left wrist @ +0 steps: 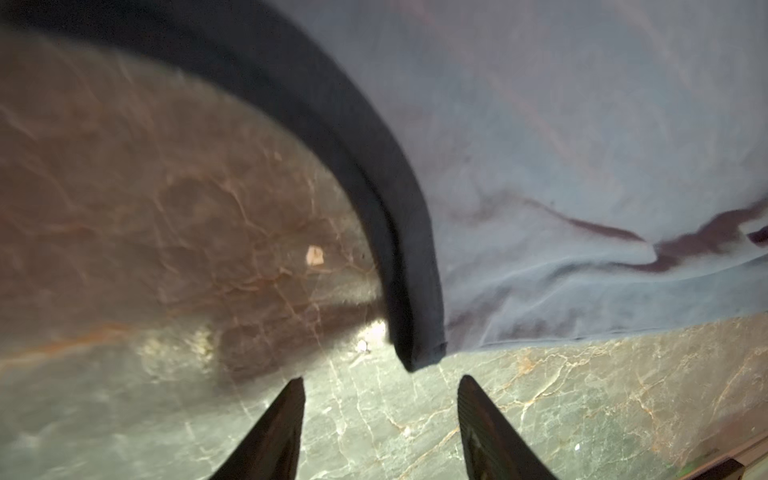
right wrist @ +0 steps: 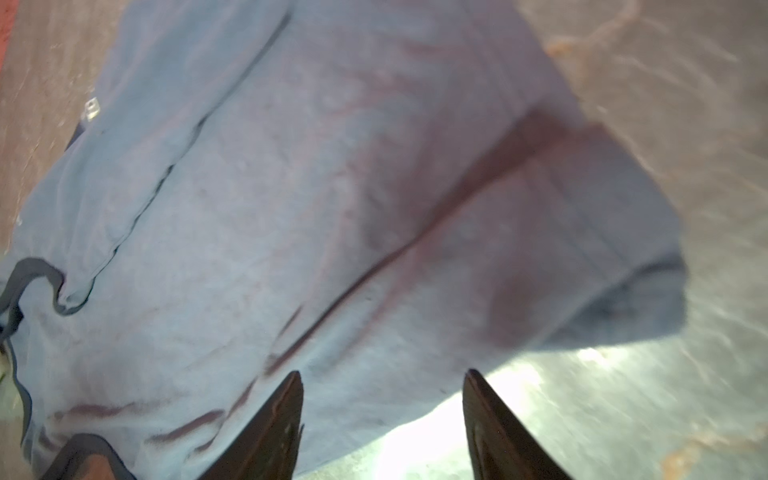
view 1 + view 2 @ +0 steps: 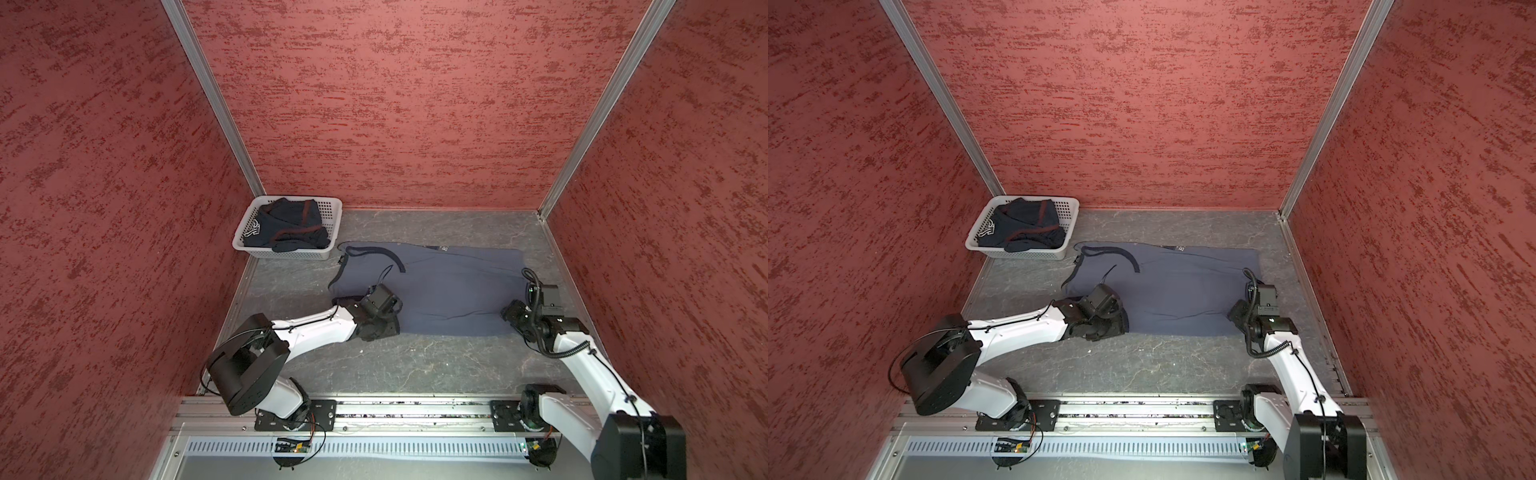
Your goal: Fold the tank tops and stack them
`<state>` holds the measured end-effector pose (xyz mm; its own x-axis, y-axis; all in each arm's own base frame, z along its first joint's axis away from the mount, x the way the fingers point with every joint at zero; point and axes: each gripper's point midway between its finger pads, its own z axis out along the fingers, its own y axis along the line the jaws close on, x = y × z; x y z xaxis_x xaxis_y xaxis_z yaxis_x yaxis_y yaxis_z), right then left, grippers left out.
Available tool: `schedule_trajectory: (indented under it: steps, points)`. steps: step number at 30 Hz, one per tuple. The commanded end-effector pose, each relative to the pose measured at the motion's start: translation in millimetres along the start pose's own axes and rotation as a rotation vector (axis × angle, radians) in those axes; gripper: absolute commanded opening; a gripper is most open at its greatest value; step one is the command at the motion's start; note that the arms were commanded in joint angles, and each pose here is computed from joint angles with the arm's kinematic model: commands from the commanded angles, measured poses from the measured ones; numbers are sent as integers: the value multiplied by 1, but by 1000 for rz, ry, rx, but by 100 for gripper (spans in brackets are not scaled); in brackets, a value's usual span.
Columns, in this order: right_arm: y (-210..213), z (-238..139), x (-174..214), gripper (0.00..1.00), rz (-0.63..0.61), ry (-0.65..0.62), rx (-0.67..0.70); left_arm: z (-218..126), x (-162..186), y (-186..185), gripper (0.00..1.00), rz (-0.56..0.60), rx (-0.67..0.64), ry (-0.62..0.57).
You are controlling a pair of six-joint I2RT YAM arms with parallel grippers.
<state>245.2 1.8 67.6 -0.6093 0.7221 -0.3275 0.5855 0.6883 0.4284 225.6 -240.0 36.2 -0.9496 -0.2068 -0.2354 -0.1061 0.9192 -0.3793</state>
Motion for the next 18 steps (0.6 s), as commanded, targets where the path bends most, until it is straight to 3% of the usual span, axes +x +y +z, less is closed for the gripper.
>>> schedule_trajectory:
  steps: [1, 9, 18]
  points:
    - [-14, -5, -3, 62, 110, -31, 26, 7, -14, -20, 57, -58, 73, -62]
    - [-55, -2, -8, 59, 259, -62, 109, 29, -11, -16, 51, -54, 39, -54]
    - [-71, 19, -6, 53, 314, -21, 136, 34, -13, -17, 34, -43, 49, -63]
